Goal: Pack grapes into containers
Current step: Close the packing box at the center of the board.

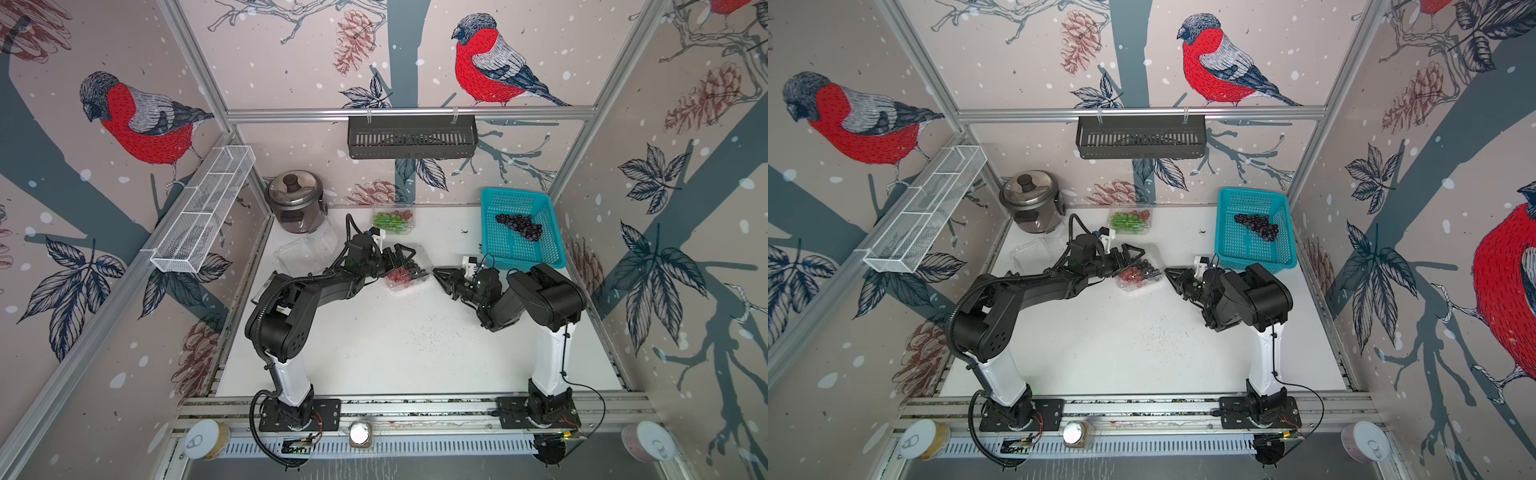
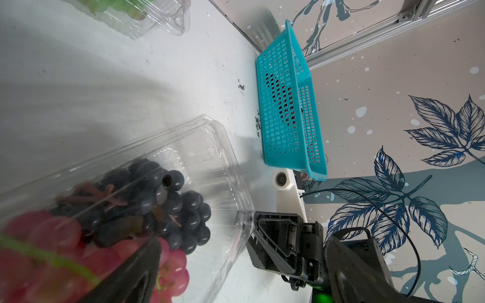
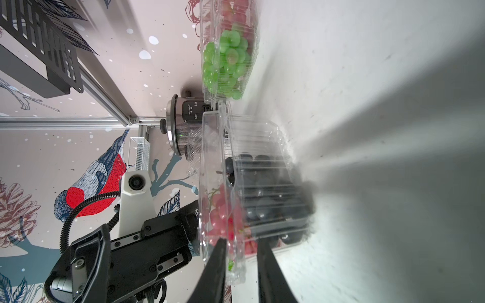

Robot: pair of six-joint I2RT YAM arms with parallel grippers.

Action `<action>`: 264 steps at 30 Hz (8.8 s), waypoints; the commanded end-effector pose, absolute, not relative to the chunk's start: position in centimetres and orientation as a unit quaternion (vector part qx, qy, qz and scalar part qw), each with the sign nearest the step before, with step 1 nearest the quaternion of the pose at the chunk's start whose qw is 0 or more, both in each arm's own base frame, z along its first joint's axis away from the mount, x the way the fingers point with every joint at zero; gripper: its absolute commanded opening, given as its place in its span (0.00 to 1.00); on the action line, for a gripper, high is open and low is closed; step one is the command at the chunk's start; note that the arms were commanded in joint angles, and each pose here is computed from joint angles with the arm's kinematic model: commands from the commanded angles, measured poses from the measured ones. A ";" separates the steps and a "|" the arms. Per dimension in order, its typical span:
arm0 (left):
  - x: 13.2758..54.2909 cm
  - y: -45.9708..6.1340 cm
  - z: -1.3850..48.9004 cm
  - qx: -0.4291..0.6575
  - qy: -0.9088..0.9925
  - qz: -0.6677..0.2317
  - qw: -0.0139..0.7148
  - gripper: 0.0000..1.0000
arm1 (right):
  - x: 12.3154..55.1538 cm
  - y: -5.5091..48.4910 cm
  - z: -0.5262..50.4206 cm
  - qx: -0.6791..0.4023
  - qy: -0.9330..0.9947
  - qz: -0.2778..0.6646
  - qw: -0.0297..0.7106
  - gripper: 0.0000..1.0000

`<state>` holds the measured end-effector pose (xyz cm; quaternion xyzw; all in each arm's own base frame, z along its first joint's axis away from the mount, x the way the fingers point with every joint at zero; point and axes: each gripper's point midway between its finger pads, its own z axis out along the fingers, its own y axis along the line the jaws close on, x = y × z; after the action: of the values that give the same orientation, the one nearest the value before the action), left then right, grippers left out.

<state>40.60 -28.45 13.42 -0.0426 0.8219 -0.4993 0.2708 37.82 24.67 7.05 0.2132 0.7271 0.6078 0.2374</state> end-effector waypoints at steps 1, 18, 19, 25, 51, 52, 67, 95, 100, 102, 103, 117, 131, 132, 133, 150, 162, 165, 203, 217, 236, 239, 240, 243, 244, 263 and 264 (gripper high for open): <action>40.5 -28.3 13.1 -0.044 0.824 -0.498 0.266 0.97 | 38.0 24.8 7.7 0.211 0.717 0.618 0.244 0.22; 40.5 -28.2 12.9 -0.046 0.825 -0.498 0.265 0.97 | 37.6 24.8 6.7 0.227 0.714 0.621 0.233 0.15; 40.5 -28.2 12.9 -0.046 0.825 -0.498 0.265 0.97 | 37.5 24.9 6.7 0.227 0.714 0.620 0.232 0.15; 40.5 -28.2 12.9 -0.045 0.824 -0.498 0.265 0.97 | 37.5 24.7 6.6 0.230 0.714 0.618 0.234 0.14; 40.8 -28.0 14.0 -0.044 0.820 -0.501 0.273 0.97 | 37.2 24.3 8.0 0.205 0.734 0.591 0.263 0.18; 40.8 -28.0 14.5 -0.043 0.818 -0.502 0.276 0.97 | 37.1 24.3 8.2 0.201 0.737 0.587 0.266 0.24; 40.2 -24.1 17.7 -0.066 0.834 -0.457 0.304 0.97 | 37.7 21.8 11.1 0.138 0.816 0.442 0.345 1.00; 42.5 -22.5 11.4 -0.173 0.838 -0.468 0.220 0.97 | 40.8 27.0 10.6 -0.093 0.895 0.288 0.328 1.00; 43.8 -23.5 11.5 -0.171 0.835 -0.474 0.221 0.97 | 40.4 27.4 10.6 -0.090 0.890 0.308 0.323 1.00; 44.2 -23.8 11.4 -0.171 0.834 -0.475 0.221 0.97 | 40.4 27.3 10.6 -0.088 0.891 0.309 0.322 1.00; 44.3 -24.0 11.3 -0.170 0.836 -0.475 0.219 0.97 | 40.4 27.3 10.6 -0.086 0.890 0.310 0.323 1.00; 48.4 -26.9 10.7 -0.132 0.859 -0.445 0.214 0.97 | 39.1 26.1 11.4 -0.066 0.878 0.332 0.338 1.00; 43.4 -23.2 11.4 -0.102 0.881 -0.387 0.252 0.97 | 39.7 23.4 9.3 -0.038 0.897 0.275 0.345 1.00; 42.9 -23.0 11.6 -0.100 0.880 -0.389 0.255 0.97 | 39.8 23.2 9.3 -0.038 0.898 0.270 0.347 1.00; 42.2 -22.8 12.0 -0.095 0.878 -0.391 0.260 0.97 | 39.9 23.0 9.2 -0.037 0.898 0.264 0.348 1.00; 37.7 -22.7 10.9 -0.108 0.822 -0.496 0.258 0.96 | 39.9 23.0 7.6 -0.037 0.905 0.237 0.350 1.00; 37.5 -22.9 10.3 -0.123 0.807 -0.516 0.261 0.79 | 39.1 24.9 7.8 -0.055 0.897 0.274 0.341 1.00; 37.8 -23.0 10.2 -0.124 0.803 -0.518 0.266 0.66 | 39.0 25.0 8.2 -0.053 0.894 0.285 0.341 1.00; 40.0 -22.7 8.7 -0.173 0.782 -0.532 0.275 0.21 | 38.9 23.8 9.9 -0.030 0.877 0.325 0.352 1.00; 40.3 -22.3 8.2 -0.184 0.781 -0.524 0.285 0.21 | 38.9 24.0 9.8 -0.032 0.876 0.328 0.351 1.00; 40.0 -23.3 7.4 -0.178 0.785 -0.520 0.285 0.14 | 38.7 25.0 9.2 -0.045 0.880 0.327 0.340 1.00; 39.9 -23.6 7.5 -0.174 0.784 -0.523 0.286 0.12 | 38.7 25.2 9.1 -0.047 0.881 0.327 0.339 1.00; 39.9 -23.7 7.5 -0.174 0.784 -0.523 0.286 0.12 | 38.6 25.2 9.0 -0.047 0.882 0.327 0.337 0.99; 39.8 -23.8 7.5 -0.172 0.785 -0.522 0.287 0.11 | 38.6 25.3 9.0 -0.048 0.882 0.327 0.337 1.00; 39.8 -23.8 7.5 -0.171 0.784 -0.522 0.289 0.11 | 38.6 25.3 9.0 -0.048 0.882 0.326 0.337 1.00; 39.4 -22.8 9.7 -0.144 0.809 -0.471 0.321 0.53 | 38.8 24.6 9.4 -0.039 0.882 0.320 0.343 1.00; 39.4 -22.7 10.1 -0.140 0.812 -0.463 0.325 0.60 | 38.8 24.5 9.6 -0.039 0.882 0.320 0.344 1.00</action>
<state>39.33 -23.29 10.02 -0.1545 0.7965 -0.4959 0.3095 38.49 24.73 8.87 -0.0382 0.8856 0.3224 0.3322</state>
